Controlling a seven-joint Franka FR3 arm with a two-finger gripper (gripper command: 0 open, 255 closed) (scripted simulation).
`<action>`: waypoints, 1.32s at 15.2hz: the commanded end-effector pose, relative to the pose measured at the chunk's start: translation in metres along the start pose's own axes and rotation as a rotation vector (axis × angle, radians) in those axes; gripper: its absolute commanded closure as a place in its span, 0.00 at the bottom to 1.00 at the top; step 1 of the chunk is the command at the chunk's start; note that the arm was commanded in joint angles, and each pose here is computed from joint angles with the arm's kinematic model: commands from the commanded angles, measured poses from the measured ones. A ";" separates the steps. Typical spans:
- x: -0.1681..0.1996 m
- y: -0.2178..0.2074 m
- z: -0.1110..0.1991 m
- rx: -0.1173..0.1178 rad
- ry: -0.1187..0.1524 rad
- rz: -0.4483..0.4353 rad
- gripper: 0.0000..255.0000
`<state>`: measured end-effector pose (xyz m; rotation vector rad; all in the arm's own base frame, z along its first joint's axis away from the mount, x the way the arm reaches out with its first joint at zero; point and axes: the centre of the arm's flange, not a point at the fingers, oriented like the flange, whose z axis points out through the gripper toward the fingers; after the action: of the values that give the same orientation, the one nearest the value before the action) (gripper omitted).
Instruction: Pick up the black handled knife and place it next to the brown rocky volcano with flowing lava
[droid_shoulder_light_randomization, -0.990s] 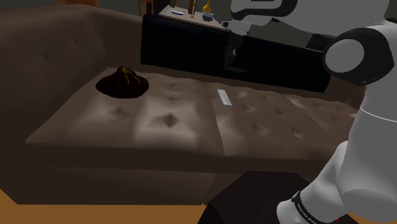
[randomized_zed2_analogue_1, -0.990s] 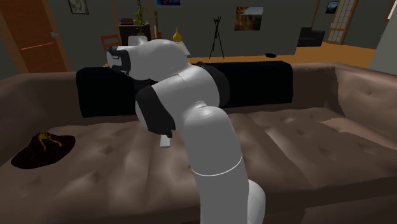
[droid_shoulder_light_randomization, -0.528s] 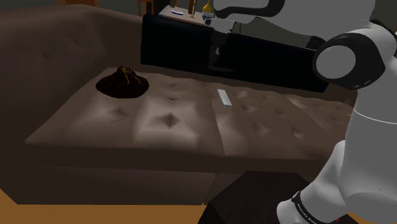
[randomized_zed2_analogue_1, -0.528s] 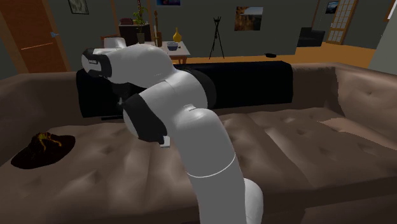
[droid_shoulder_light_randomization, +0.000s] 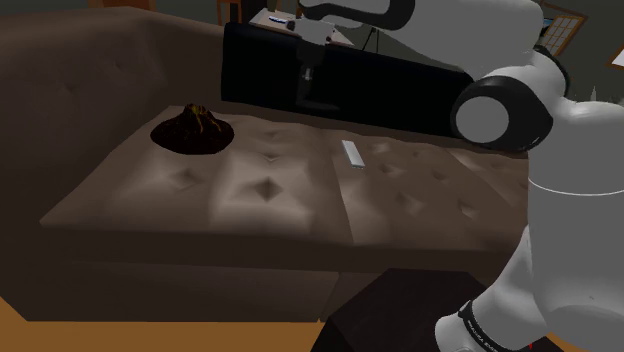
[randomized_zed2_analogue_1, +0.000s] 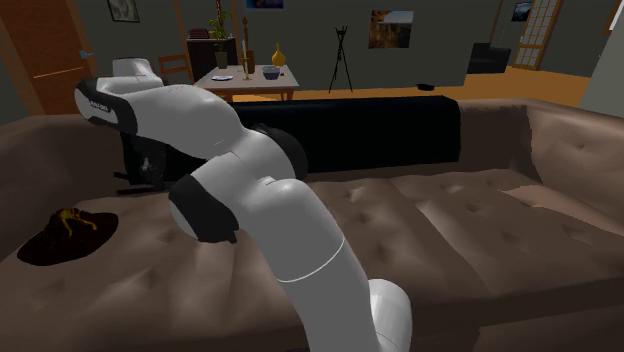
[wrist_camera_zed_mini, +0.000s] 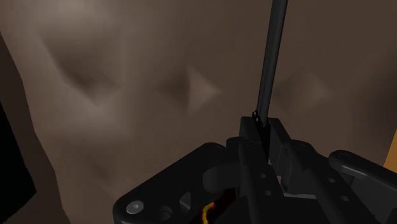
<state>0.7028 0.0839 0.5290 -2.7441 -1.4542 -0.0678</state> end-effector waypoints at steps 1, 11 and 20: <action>0.024 -0.010 0.002 0.000 0.000 0.001 1.00; 0.033 -0.012 0.050 0.000 0.000 0.001 1.00; 0.030 -0.012 0.098 0.000 0.000 0.001 1.00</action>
<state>0.7117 0.1202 0.4396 -2.7443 -1.4531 -0.0669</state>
